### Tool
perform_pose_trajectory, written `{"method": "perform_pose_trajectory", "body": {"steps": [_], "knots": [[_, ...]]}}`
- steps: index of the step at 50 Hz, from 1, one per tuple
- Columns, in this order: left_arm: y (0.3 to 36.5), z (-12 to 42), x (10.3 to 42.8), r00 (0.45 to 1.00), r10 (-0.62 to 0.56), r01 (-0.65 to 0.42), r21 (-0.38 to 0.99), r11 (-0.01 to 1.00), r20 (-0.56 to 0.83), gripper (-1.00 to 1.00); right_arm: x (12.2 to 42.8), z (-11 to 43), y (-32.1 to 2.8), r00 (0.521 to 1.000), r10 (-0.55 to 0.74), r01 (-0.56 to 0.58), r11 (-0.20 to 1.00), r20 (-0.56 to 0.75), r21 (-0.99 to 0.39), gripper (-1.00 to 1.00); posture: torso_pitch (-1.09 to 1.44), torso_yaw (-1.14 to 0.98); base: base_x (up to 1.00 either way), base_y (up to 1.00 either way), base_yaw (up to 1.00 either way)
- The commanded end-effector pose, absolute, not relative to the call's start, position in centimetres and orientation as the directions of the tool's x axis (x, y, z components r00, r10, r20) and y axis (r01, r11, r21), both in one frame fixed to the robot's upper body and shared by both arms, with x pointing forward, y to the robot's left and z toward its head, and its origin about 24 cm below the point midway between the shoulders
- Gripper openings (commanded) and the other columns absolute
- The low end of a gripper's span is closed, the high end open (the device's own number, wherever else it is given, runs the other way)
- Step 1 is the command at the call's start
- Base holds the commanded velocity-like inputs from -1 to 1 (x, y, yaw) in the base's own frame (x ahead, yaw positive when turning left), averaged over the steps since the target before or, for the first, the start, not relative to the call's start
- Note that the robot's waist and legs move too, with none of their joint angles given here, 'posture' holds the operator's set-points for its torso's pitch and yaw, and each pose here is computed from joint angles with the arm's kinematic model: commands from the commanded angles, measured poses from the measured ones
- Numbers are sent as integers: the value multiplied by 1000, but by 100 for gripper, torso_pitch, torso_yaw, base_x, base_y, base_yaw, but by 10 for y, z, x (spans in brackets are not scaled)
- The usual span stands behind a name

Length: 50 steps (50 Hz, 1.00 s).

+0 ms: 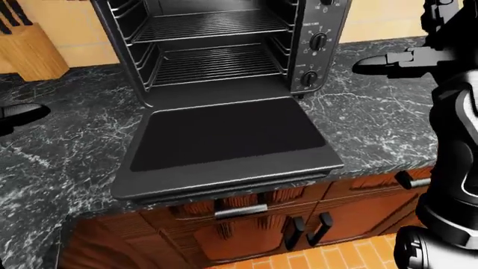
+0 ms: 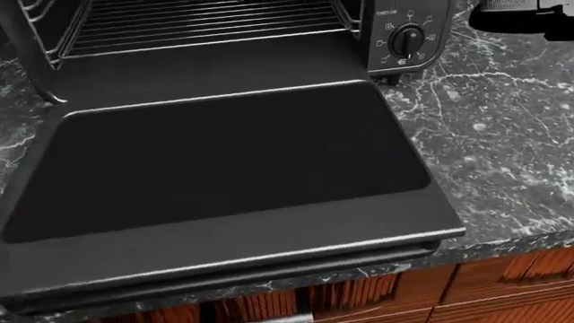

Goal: Close the toaster oven door.

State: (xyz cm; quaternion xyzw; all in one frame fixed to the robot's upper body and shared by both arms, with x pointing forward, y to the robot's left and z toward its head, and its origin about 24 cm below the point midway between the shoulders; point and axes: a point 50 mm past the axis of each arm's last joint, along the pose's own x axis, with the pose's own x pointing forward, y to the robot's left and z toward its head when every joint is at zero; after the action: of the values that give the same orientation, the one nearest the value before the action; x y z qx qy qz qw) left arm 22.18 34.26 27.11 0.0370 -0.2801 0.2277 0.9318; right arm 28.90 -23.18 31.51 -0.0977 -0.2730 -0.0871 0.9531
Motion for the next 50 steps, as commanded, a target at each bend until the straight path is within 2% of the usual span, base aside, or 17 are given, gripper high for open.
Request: {"method": "perform_pose_trajectory", "body": {"steps": [1, 8, 10, 18, 25, 33, 50], "knots": [[338, 284, 217, 701, 381, -446, -46, 894, 602, 100, 280, 330, -230, 791, -96, 227, 963, 605, -145, 100, 0, 0, 0, 0, 100], [338, 282, 216, 701, 365, -435, -39, 900, 613, 100, 283, 327, -233, 788, -126, 269, 951, 602, -153, 100, 0, 0, 0, 0, 96], [338, 285, 213, 687, 365, -441, -40, 897, 629, 100, 285, 324, -233, 808, -139, 263, 955, 573, -140, 100, 0, 0, 0, 0, 0], [342, 283, 215, 685, 390, -466, -42, 884, 615, 100, 285, 326, -239, 797, -181, 292, 950, 576, -107, 100, 0, 0, 0, 0, 0], [343, 282, 215, 695, 402, -464, -56, 884, 596, 100, 280, 330, -243, 794, -187, 273, 960, 579, -64, 100, 0, 0, 0, 0, 0], [344, 283, 215, 695, 408, -459, -71, 885, 592, 100, 272, 325, -252, 832, -183, 232, 972, 524, -29, 100, 0, 0, 0, 0, 0], [344, 284, 215, 699, 414, -457, -82, 886, 583, 100, 256, 325, -260, 803, -163, 268, 958, 573, -103, 100, 0, 0, 0, 0, 0]]}}
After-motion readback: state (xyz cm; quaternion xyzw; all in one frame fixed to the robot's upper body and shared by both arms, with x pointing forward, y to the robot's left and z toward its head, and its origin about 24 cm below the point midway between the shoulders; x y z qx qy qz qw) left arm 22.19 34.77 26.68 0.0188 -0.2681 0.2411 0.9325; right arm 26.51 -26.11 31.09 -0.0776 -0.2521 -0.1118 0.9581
